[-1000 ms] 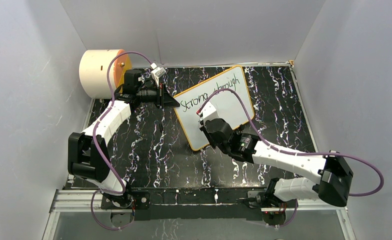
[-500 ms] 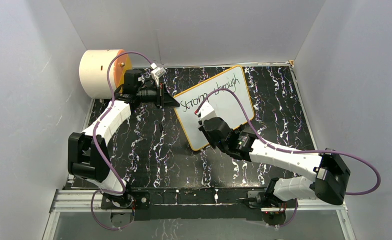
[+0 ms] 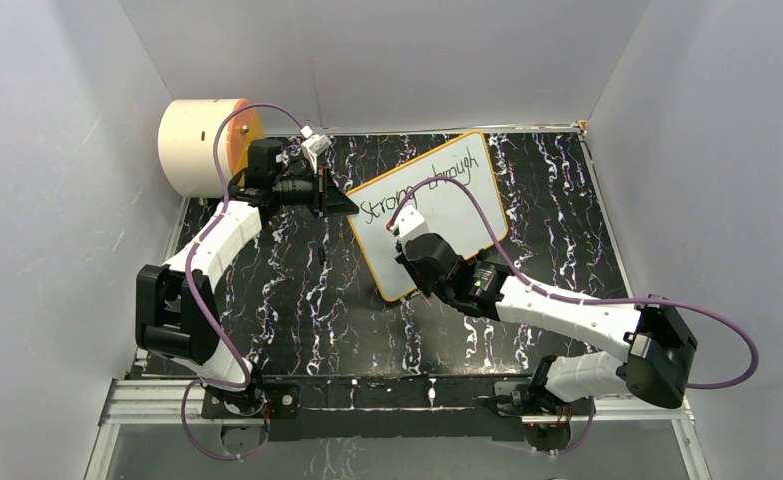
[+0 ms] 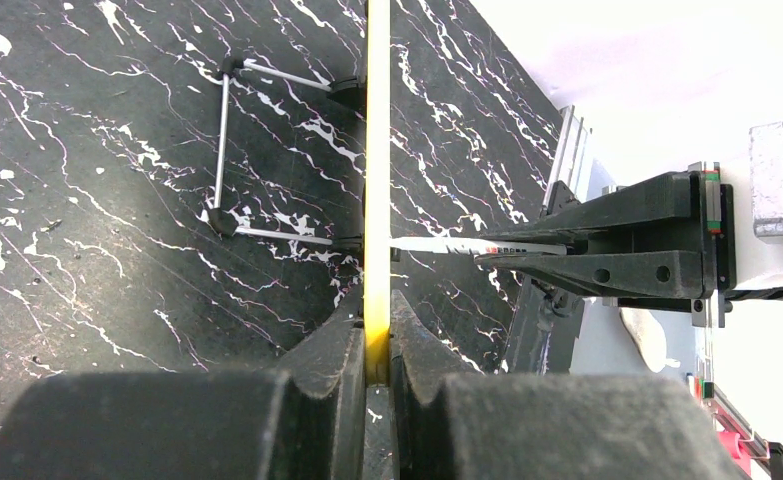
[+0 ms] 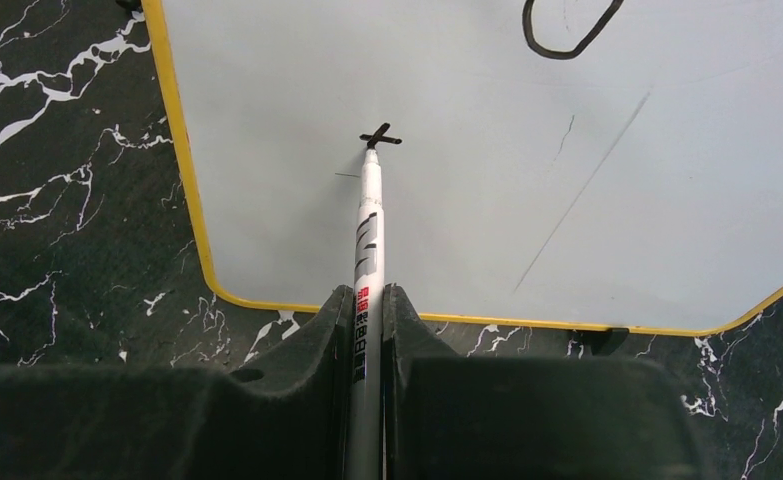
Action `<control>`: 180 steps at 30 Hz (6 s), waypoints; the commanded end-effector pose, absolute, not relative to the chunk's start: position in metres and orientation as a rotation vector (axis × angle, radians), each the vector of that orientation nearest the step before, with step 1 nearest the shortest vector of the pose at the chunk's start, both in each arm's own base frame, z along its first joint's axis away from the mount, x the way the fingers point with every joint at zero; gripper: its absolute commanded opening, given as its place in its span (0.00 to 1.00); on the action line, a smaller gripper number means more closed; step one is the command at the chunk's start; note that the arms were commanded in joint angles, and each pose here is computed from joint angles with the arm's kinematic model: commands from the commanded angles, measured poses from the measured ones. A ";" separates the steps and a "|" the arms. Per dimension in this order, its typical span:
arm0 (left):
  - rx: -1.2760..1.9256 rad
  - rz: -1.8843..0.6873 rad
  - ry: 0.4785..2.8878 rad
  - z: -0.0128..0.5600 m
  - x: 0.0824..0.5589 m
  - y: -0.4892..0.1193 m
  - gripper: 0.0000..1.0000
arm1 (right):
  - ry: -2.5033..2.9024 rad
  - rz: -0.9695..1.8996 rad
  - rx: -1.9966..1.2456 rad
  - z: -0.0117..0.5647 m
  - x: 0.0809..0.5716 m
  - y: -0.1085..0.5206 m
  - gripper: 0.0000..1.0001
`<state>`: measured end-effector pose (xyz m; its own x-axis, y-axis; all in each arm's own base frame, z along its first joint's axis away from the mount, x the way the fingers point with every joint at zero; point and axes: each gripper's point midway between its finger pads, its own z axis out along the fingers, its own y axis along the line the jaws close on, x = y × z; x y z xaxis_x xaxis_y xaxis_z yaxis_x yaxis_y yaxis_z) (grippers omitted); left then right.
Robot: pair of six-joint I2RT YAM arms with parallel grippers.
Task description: Write a sentence on the whiteboard
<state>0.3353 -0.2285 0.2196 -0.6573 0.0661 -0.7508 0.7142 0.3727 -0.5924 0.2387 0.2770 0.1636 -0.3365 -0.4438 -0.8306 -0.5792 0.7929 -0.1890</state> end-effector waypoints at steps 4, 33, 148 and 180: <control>0.683 -1.302 1.983 0.228 0.327 -0.227 0.00 | 2.013 0.206 -0.759 0.164 0.236 0.280 0.00; 0.680 -1.300 1.986 0.227 0.328 -0.227 0.00 | 1.927 0.205 -0.681 0.192 0.245 0.276 0.00; 0.680 -1.308 1.987 0.227 0.328 -0.227 0.00 | 2.074 0.204 -0.657 0.159 0.245 0.248 0.00; 0.680 -1.307 1.986 0.227 0.328 -0.227 0.00 | 1.980 0.240 -0.623 0.181 0.263 0.250 0.00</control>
